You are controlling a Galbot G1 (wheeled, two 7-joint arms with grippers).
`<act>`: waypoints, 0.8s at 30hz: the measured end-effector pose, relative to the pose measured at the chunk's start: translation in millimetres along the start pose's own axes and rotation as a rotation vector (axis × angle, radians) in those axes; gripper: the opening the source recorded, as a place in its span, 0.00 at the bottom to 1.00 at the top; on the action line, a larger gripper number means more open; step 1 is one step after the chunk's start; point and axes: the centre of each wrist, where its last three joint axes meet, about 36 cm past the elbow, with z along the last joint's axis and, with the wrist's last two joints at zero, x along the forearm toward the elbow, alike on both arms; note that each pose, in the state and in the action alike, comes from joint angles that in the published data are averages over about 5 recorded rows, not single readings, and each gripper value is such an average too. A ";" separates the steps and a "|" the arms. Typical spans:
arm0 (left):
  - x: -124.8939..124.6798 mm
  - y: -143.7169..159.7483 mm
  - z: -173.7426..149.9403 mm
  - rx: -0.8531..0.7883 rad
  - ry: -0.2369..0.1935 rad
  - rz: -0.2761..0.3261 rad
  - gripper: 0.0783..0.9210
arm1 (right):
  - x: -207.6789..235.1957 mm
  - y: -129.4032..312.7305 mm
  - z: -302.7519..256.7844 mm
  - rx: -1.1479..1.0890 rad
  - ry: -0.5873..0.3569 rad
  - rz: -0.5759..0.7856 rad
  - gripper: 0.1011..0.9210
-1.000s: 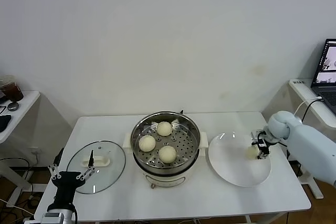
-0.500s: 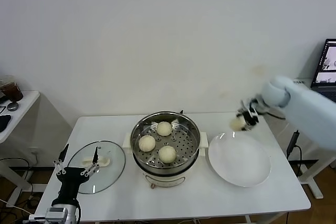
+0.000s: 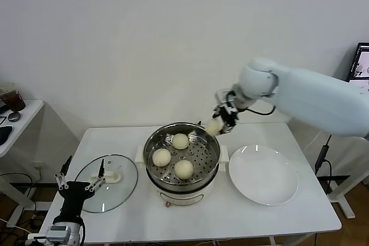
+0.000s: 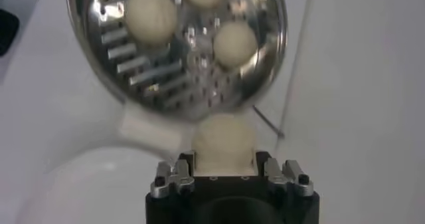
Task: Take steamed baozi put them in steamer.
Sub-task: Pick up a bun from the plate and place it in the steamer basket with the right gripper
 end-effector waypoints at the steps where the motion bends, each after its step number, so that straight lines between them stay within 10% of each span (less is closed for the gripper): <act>1: 0.0 0.6 -0.4 0.000 -0.001 -0.002 0.88 | -4.8 -1.0 -6.6 0.003 0.000 -0.008 0.53; 24: -0.4 3.3 1.5 0.009 0.003 -0.018 0.88 | -104.4 2.4 -49.0 -0.039 0.067 -0.107 0.55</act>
